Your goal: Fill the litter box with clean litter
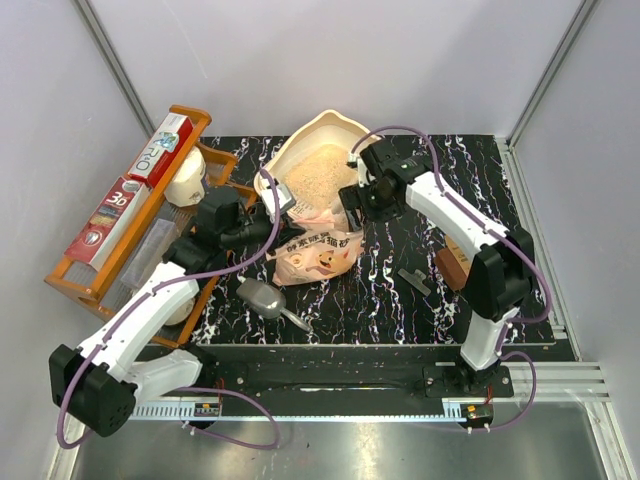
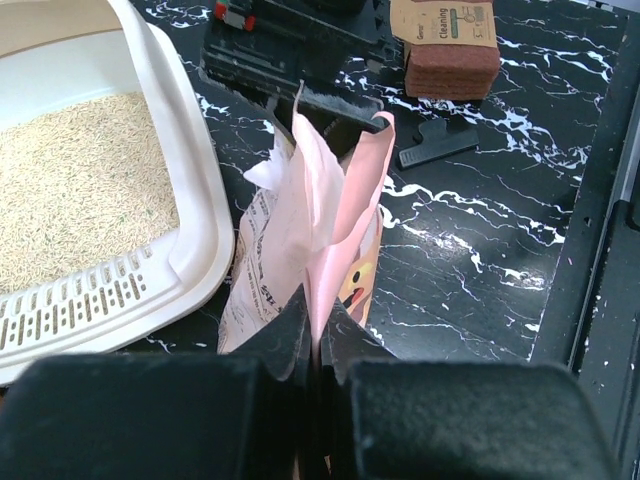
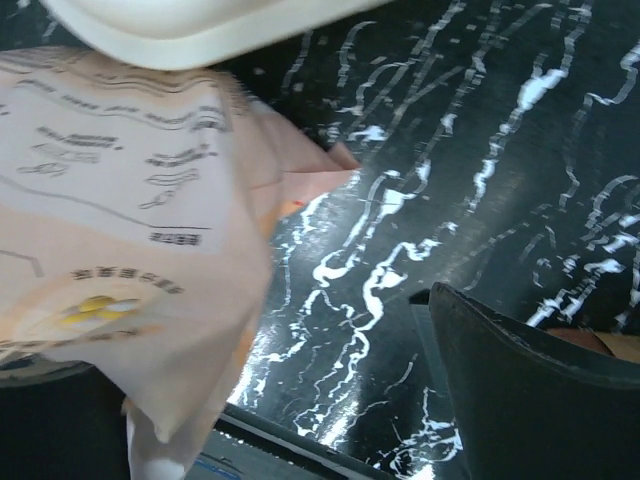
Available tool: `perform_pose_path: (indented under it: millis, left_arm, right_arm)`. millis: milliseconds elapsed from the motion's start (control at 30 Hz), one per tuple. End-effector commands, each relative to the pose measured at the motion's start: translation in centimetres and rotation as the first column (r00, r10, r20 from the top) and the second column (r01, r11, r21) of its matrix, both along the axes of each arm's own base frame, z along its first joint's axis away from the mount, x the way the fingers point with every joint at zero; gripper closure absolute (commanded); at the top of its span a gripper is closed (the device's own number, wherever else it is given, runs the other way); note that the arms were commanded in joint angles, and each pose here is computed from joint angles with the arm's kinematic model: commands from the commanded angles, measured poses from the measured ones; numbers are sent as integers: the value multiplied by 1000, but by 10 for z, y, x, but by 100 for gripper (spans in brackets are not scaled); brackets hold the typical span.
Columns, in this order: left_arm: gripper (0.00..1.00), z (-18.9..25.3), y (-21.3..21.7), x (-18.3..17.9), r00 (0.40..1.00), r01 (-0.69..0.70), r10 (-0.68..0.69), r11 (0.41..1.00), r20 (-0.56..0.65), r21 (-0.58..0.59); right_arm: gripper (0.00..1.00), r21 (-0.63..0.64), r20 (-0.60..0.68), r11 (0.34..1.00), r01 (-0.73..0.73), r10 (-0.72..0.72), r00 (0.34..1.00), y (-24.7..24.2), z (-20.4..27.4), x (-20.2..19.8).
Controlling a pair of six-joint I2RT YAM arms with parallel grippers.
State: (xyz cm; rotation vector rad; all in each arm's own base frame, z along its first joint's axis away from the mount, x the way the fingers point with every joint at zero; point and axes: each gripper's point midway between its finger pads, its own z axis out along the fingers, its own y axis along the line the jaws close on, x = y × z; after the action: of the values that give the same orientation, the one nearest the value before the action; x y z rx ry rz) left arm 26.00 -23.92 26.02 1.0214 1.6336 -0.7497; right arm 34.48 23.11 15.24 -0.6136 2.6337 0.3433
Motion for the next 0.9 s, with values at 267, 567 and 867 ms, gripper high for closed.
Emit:
perform_pose_path:
  millis: [267,567,867]
  left_arm:
    - [100,57,-6,8,965,19,7,995,264,-98]
    - [100,91,10,30,918,-58,72,997,390,-47]
    - [100,106,16,47,889,-94,93,995,449,-19]
  right_arm:
    - [8,-80,114,975,205,-195,974,-61,27,28]
    - [19,42,121,997,68,-73,990,-8,50,31]
    - [20,47,128,998,37,-43,991,6,43,45]
